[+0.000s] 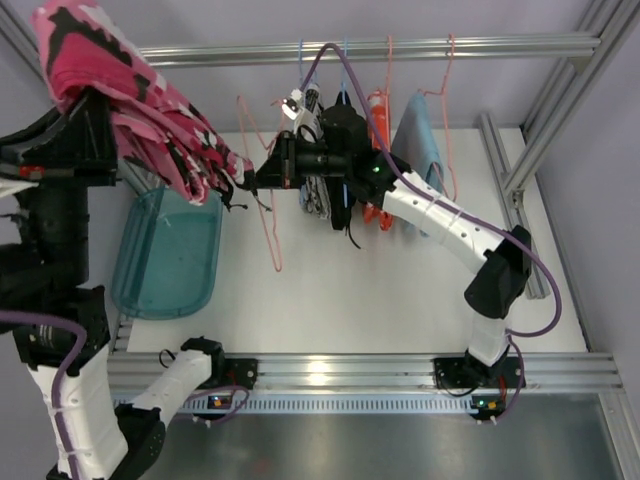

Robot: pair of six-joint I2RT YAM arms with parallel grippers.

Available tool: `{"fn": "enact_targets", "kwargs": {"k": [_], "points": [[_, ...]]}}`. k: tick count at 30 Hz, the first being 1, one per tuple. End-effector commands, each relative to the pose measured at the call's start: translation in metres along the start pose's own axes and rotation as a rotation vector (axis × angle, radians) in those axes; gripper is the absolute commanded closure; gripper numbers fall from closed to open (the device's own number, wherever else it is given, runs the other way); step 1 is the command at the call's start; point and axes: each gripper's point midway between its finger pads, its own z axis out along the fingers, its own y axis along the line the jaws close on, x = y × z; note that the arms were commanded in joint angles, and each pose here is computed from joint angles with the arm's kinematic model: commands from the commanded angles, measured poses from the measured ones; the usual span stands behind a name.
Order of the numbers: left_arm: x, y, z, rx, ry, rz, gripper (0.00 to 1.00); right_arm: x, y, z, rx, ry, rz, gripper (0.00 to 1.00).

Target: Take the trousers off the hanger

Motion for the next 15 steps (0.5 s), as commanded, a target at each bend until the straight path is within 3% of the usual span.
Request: {"fn": "enact_targets", "kwargs": {"k": [1, 5, 15], "points": [[-0.100, -0.014, -0.023, -0.004, -0.314, 0.079, 1.00, 0.004, 0.002, 0.001, -0.010, 0.010, -0.037, 1.00], [-0.100, -0.002, -0.042, -0.084, -0.315, 0.164, 1.00, 0.005, 0.011, -0.001, -0.030, 0.013, -0.061, 1.00], [-0.033, 0.086, -0.134, -0.524, -0.083, 0.489, 1.00, 0.009, 0.035, -0.014, -0.063, 0.013, -0.139, 1.00]]}}
